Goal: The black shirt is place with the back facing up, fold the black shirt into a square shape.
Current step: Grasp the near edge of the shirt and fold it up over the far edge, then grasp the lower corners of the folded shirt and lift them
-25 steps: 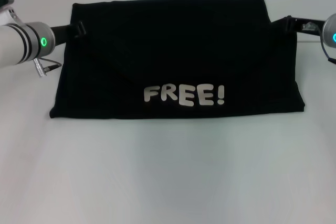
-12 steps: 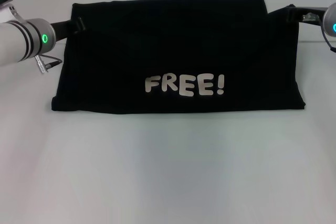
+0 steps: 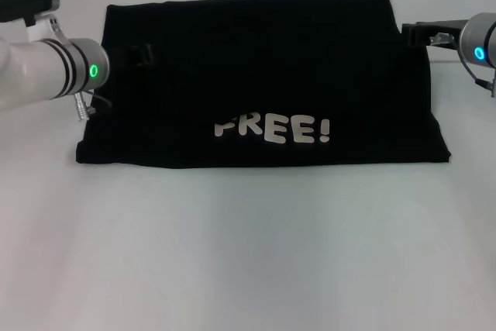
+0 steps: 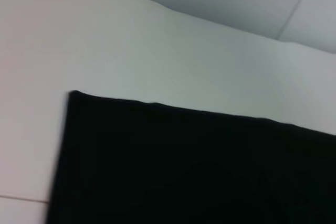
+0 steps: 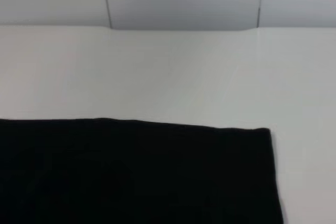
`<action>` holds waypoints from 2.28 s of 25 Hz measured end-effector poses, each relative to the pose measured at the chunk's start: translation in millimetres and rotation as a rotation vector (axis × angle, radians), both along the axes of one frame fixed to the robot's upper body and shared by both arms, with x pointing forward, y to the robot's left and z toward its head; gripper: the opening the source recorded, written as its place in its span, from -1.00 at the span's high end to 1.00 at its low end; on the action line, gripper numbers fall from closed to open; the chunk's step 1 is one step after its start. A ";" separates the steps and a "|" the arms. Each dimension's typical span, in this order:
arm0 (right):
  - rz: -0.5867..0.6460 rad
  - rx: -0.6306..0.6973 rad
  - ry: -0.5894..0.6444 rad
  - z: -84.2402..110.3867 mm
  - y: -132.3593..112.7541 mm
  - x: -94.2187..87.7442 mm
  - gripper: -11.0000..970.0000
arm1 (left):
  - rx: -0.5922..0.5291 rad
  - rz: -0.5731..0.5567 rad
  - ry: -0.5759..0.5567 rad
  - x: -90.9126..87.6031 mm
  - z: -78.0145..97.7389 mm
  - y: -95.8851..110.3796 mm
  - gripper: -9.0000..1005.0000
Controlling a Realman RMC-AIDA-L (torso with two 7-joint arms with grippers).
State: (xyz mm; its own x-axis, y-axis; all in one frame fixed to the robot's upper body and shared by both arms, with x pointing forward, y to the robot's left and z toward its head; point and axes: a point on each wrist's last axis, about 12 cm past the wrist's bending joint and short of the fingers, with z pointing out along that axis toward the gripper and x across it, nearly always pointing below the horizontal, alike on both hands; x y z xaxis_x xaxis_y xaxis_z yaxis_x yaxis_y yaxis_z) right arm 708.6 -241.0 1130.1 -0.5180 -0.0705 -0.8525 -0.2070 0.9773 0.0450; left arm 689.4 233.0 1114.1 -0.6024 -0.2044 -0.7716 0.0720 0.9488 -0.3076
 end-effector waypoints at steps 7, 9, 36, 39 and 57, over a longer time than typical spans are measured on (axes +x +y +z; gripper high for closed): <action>0.065 0.145 0.057 19.5 -7.1 -5.9 0.25 | -0.199 -0.103 0.103 -14.4 31.4 17.0 0.43; 0.074 0.194 0.091 24.8 -11.8 -8.7 0.08 | -0.239 -0.134 0.158 -23.4 35.2 27.6 0.27; 0.089 0.452 0.324 50.9 -60.3 -27.8 -0.61 | -0.194 0.061 0.318 -55.4 -9.9 104.3 -0.27; 0.085 0.451 0.320 50.9 -61.2 -27.5 -0.61 | -0.188 0.070 0.320 -56.8 -11.7 106.8 -0.23; 0.068 0.460 0.305 51.1 -62.6 -25.8 -0.61 | -0.186 0.038 0.363 -58.4 -21.8 94.6 0.00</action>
